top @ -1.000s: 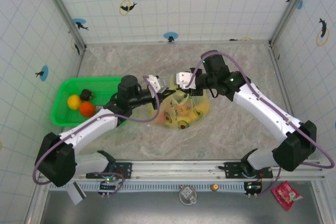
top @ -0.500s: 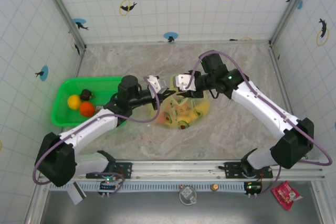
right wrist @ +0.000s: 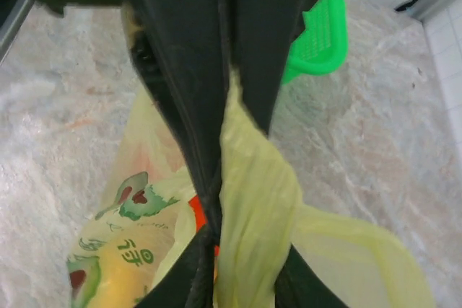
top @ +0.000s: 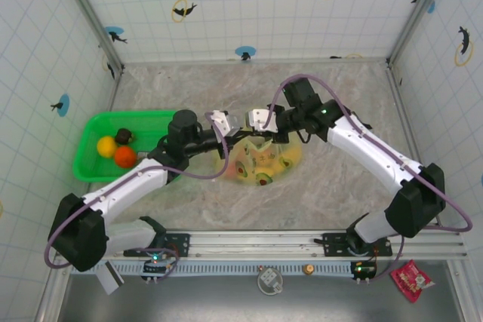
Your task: Place the fake fruits into the plastic bag and tie a complex knot
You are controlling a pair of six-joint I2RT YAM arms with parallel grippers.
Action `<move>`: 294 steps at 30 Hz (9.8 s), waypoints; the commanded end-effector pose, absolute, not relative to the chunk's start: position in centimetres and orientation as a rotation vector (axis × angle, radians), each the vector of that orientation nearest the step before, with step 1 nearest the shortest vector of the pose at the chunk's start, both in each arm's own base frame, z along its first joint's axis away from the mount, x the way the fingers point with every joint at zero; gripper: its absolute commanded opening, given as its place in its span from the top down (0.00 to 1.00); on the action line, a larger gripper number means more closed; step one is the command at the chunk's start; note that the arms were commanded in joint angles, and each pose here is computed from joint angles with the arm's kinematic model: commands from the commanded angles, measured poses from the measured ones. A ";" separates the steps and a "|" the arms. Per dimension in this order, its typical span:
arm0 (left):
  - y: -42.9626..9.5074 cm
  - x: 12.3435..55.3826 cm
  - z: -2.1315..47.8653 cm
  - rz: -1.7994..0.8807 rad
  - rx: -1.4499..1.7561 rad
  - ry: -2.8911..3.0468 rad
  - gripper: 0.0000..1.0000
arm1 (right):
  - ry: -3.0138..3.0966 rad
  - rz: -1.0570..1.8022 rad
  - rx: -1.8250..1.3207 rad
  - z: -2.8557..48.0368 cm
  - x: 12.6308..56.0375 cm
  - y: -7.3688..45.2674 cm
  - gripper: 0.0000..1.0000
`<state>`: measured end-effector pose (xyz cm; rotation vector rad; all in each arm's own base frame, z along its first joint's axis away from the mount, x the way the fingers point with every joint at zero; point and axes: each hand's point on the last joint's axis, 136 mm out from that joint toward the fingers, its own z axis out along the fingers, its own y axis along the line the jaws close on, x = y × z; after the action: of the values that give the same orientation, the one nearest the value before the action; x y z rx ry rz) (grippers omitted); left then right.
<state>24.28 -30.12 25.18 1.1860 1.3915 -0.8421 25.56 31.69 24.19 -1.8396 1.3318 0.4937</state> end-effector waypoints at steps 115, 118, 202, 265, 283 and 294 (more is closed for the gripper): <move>-30.7 26.0 22.3 -0.790 0.974 1.579 1.00 | 1.843 1.251 -0.407 26.2 20.4 29.4 0.67; -30.8 25.9 22.2 -0.781 0.983 1.579 1.00 | 1.815 1.359 -0.439 26.9 19.7 30.6 0.67; -19.5 37.6 11.0 -0.025 0.365 2.066 1.00 | 2.167 0.217 0.805 5.4 21.0 5.5 1.00; -21.3 30.2 26.0 -0.418 0.533 1.560 0.02 | 1.751 0.219 0.041 27.0 31.0 7.1 0.01; -18.0 35.8 16.1 -0.428 0.379 1.830 0.02 | 1.830 0.131 0.103 19.9 33.7 4.1 0.01; -14.4 34.2 23.2 -0.355 0.248 1.778 0.02 | 1.951 0.087 0.215 21.1 33.5 3.3 0.01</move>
<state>35.06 -16.13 18.61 0.3438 1.8576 -0.4065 33.44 3.60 19.03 0.1405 1.9442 0.0999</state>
